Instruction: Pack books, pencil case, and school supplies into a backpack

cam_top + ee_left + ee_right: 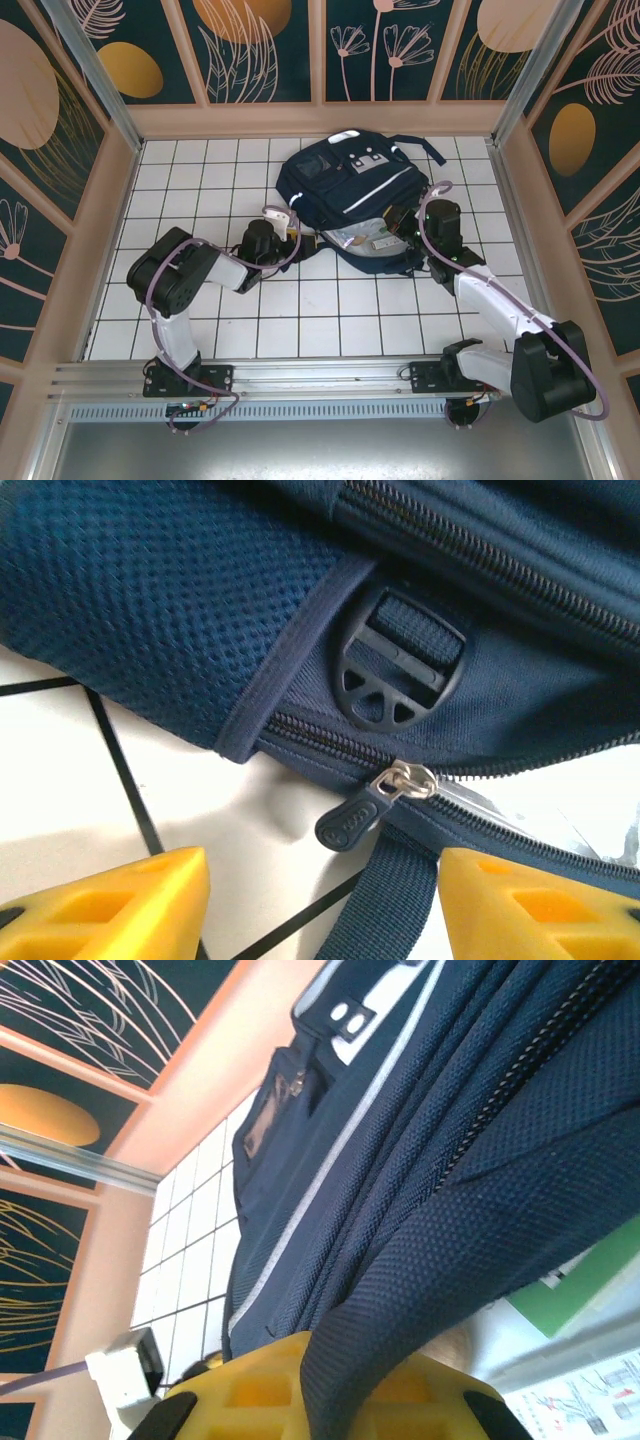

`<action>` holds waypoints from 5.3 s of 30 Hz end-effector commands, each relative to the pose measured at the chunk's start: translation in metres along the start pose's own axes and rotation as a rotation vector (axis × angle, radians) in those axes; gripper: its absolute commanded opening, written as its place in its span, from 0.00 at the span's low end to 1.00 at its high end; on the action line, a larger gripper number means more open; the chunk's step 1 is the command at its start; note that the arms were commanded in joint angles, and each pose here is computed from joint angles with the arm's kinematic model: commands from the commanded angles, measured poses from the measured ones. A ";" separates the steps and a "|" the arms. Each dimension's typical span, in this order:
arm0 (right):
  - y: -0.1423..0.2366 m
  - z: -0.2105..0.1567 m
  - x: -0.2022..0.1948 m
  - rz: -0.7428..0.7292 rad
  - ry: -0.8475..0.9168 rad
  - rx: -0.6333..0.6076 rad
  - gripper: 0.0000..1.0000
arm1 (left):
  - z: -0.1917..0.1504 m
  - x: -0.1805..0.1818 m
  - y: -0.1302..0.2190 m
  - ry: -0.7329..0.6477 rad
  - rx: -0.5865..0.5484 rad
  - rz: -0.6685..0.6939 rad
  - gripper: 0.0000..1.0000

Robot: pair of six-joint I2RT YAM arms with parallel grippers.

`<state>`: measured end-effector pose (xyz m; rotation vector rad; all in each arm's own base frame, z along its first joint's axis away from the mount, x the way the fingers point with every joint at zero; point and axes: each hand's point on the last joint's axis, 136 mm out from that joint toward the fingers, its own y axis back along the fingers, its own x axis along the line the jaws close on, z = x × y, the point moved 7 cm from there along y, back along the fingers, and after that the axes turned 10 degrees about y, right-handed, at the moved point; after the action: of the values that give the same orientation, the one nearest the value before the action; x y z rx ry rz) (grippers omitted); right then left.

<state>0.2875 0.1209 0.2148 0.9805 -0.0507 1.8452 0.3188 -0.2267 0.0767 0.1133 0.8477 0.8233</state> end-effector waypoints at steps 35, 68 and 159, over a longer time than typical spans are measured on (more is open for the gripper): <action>-0.004 0.025 0.015 0.050 0.029 -0.070 0.08 | -0.005 -0.017 -0.010 0.127 0.137 -0.361 0.66; -0.002 0.021 0.016 0.051 0.024 -0.065 0.12 | 0.002 -0.009 -0.026 0.136 0.127 -0.287 0.55; 0.027 -0.146 -0.016 -0.386 0.407 0.082 0.49 | 0.002 -0.100 0.020 0.051 0.049 0.073 0.58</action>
<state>0.1714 0.1460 0.1061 0.7020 0.4911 1.6437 0.2671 -0.2886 0.1459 0.2070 0.8796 0.8165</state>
